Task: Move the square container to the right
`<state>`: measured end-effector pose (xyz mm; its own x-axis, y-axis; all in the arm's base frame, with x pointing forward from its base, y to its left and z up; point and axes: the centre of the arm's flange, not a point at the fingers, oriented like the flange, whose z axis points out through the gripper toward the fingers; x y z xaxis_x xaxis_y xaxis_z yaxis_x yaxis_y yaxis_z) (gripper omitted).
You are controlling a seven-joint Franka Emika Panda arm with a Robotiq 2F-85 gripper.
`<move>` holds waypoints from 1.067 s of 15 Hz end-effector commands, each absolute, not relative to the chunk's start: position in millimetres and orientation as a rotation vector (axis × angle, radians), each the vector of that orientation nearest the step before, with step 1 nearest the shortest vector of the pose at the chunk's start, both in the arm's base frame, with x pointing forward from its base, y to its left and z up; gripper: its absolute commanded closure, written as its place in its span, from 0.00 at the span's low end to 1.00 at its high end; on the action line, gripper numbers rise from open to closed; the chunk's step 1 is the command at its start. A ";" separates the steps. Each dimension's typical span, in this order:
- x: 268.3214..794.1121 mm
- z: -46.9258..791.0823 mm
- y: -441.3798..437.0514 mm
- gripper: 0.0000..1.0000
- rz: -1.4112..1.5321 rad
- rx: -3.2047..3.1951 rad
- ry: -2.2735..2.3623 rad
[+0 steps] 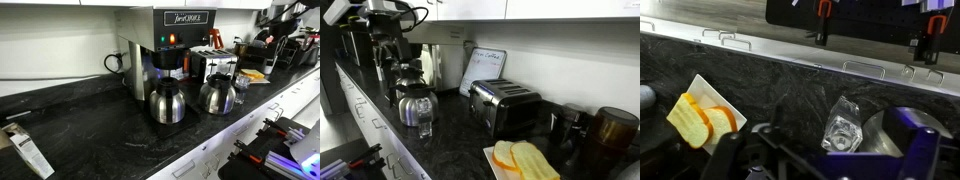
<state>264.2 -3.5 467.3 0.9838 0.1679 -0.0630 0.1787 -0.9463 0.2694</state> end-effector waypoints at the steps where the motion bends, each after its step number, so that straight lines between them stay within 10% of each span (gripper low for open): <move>1: 264.2 467.3 -3.5 0.00 -0.057 2.852 0.254; 16: 294.1 454.7 -50.0 0.00 0.136 3.015 0.228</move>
<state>294.1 -50.0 454.7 0.9847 0.1546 0.0807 0.1443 -0.9821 0.1211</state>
